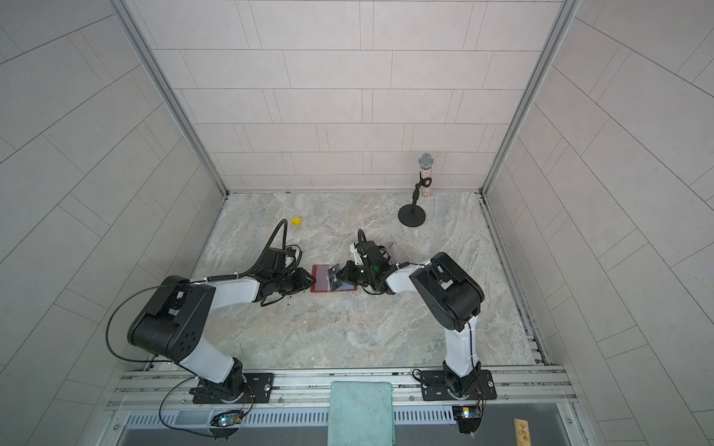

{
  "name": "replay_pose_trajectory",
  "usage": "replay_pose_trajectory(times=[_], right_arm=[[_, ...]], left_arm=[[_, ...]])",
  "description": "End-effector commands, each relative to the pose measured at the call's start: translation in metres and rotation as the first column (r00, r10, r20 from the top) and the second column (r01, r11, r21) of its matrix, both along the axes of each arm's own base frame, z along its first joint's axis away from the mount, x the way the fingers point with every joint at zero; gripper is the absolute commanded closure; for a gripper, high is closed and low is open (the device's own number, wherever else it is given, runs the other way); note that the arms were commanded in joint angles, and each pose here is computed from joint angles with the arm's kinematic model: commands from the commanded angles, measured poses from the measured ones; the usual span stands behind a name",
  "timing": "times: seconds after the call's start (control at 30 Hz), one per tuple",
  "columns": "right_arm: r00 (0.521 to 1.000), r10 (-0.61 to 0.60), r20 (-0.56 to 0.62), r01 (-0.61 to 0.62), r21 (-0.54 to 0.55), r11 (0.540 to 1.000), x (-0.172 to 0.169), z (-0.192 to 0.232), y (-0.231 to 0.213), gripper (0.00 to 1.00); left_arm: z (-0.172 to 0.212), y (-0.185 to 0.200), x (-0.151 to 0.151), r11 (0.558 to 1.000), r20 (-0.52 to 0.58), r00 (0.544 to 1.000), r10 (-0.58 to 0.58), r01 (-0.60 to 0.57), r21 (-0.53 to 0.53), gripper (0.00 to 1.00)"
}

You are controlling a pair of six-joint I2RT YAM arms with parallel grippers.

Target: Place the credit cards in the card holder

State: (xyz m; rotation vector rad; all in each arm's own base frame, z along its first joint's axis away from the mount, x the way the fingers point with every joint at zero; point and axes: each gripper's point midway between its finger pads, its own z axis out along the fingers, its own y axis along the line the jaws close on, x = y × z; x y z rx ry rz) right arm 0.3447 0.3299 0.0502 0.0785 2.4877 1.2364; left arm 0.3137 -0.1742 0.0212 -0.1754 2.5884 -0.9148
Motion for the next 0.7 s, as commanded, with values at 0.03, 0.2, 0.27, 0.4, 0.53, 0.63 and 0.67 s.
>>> replay_pose_trajectory(times=[0.03, 0.2, 0.27, 0.4, 0.53, 0.63, 0.67], right_arm=[[1.0, -0.012, -0.013, 0.012, -0.022, 1.0, -0.004, -0.009, -0.004, 1.0], [1.0, -0.018, -0.002, 0.018, -0.028, 0.999, -0.004, -0.004, -0.005, 1.0], [1.0, -0.024, 0.004, 0.024, -0.038, 0.999, -0.004, -0.002, -0.008, 1.0], [0.999, -0.044, 0.019, 0.045, -0.049, 0.998, -0.004, 0.003, -0.013, 1.0], [1.0, -0.027, 0.014, 0.027, -0.038, 0.999, -0.005, 0.004, -0.009, 1.0], [1.0, -0.018, -0.001, 0.018, -0.005, 1.0, -0.004, 0.001, -0.003, 1.0], [1.0, -0.02, -0.005, 0.02, 0.006, 1.0, -0.003, 0.0, -0.002, 1.0]], left_arm=[[-0.019, 0.004, -0.011, 1.0, -0.06, 0.998, 0.008, -0.008, 0.013, 0.79], [-0.016, 0.007, -0.011, 1.0, -0.052, 0.998, 0.021, -0.02, 0.024, 0.97], [-0.015, 0.009, -0.011, 0.999, -0.048, 0.999, 0.025, -0.023, 0.034, 1.0], [-0.012, 0.011, -0.012, 0.999, -0.04, 0.999, 0.025, -0.023, 0.044, 1.0], [-0.011, 0.008, -0.013, 0.999, -0.044, 0.999, 0.015, -0.014, 0.034, 1.0], [-0.012, 0.007, -0.014, 1.0, -0.048, 0.999, 0.009, -0.008, 0.023, 1.0], [-0.011, 0.006, -0.014, 1.0, -0.048, 0.999, 0.007, -0.006, 0.022, 1.0]])
